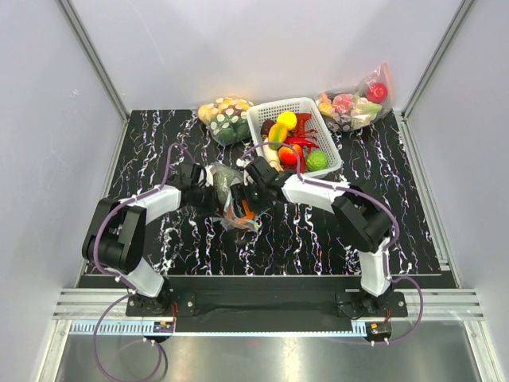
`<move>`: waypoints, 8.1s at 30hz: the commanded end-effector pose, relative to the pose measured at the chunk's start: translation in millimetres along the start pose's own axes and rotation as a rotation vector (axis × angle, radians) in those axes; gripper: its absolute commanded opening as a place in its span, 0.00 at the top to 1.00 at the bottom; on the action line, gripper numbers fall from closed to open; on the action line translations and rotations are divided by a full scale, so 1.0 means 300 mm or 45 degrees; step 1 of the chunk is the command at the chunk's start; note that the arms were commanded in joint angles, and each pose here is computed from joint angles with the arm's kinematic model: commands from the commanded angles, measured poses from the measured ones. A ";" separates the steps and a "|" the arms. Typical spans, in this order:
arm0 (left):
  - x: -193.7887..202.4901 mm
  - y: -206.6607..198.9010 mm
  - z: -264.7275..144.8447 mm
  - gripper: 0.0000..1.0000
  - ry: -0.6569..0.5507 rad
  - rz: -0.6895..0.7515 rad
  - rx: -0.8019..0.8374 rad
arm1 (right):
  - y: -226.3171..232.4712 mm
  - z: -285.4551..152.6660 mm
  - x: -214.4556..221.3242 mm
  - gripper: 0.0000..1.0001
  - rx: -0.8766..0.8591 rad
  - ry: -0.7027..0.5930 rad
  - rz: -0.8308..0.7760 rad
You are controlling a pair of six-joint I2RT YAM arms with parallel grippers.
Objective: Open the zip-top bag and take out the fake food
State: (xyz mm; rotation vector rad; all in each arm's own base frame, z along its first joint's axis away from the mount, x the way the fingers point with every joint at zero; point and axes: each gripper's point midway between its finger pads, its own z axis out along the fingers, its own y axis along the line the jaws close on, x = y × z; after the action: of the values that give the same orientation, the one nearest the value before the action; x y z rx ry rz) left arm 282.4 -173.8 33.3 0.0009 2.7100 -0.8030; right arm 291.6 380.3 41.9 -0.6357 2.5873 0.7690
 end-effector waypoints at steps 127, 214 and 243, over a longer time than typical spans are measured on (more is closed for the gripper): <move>-0.048 -0.002 -0.120 1.00 -0.124 -0.040 0.075 | -0.084 -0.196 -0.231 0.23 -0.048 -0.343 0.232; -0.325 0.058 -0.278 0.38 -0.431 -0.225 0.326 | 0.005 -0.129 -0.164 1.00 -0.206 -0.201 0.186; -0.306 0.142 -0.266 1.00 -0.431 -0.332 0.197 | 0.176 -0.301 -0.223 1.00 -0.444 -0.246 0.019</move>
State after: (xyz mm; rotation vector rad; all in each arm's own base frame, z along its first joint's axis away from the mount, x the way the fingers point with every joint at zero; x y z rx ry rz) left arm 344.1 -97.1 99.2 -0.4132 2.3736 -1.0385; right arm 302.9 373.4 104.7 -0.5081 2.4829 1.1444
